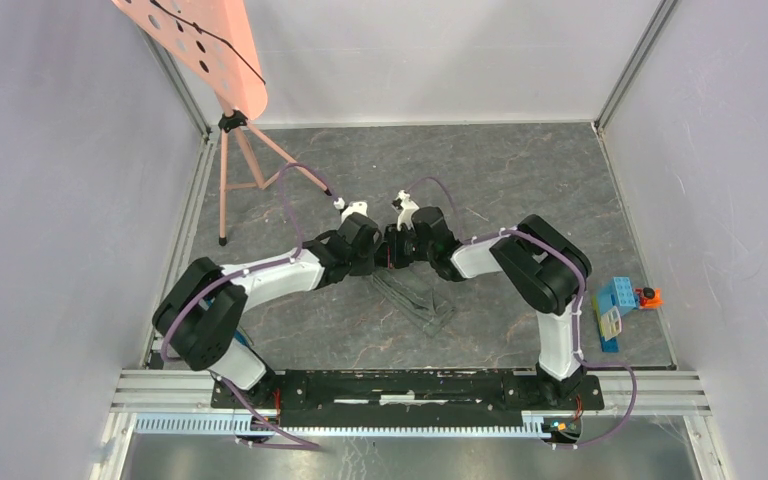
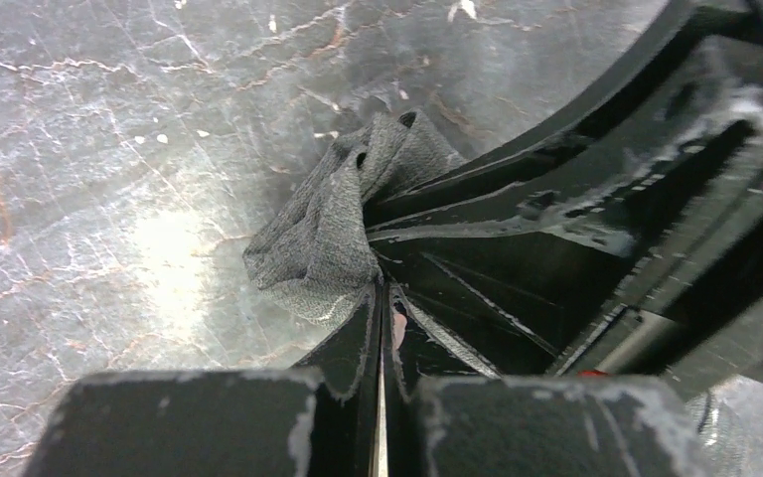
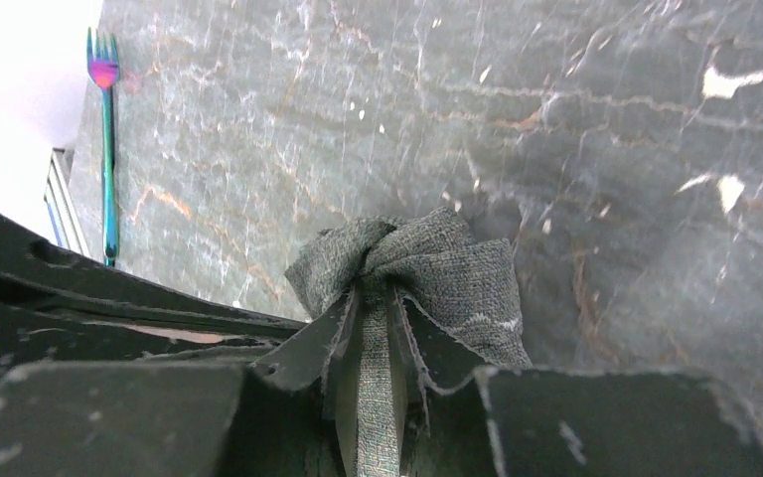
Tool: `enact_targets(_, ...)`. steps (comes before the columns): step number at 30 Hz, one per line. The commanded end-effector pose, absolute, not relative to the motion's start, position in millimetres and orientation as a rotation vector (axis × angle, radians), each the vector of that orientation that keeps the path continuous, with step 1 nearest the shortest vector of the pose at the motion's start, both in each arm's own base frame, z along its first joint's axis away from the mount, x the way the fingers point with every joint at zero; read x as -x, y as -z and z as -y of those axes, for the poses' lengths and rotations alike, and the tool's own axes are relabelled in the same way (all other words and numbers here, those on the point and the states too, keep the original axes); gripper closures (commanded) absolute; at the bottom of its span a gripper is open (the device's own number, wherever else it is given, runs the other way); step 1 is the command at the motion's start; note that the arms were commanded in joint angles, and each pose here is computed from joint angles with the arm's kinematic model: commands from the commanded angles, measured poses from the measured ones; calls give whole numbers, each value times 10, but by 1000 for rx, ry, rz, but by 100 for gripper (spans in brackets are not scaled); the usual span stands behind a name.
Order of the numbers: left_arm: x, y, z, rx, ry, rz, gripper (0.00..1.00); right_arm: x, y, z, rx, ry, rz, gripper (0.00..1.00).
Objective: Fold the napkin into a case and place the utensils inside
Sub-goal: Stuff the top corner of the smaller-rectangle-folded napkin into the folded napkin.
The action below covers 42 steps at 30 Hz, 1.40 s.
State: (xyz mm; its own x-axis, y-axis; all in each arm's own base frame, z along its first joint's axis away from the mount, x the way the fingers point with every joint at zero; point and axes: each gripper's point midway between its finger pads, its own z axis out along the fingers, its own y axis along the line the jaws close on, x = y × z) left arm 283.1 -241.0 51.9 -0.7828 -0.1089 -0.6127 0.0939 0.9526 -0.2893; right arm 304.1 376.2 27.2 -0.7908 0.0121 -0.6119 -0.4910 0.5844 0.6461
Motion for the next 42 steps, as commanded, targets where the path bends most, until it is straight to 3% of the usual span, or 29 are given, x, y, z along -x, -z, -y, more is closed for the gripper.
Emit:
enact_targets(1, -2953, -531, 2525, -29, 411, -2464, 94, -3117, -135, -3818, 328, -1131, -2249, 76)
enact_targets(5, -2929, -602, 2405, 13, 411, -2444, 71, -3070, -320, -3706, 369, -1099, -2223, 71)
enact_targets(11, -2754, -908, 2232, 75, 523, -2410, 55, -2989, -654, -3604, 529, -1052, -2176, 62)
enact_targets(17, -2699, -851, 2059, 207, 611, -2424, 54, -2997, -735, -3444, 608, -953, -2171, 60)
enact_targets(27, -3088, -646, 2158, 206, 571, -2451, 64, -3215, -617, -3692, 603, -968, -2160, 84)
enact_targets(37, -3127, -474, 2312, 145, 535, -2529, 68, -3231, -304, -4006, 543, -1009, -2215, 84)
enact_targets(42, -2982, -641, 2161, 127, 517, -2501, 61, -3131, -672, -3818, 603, -953, -2173, 76)
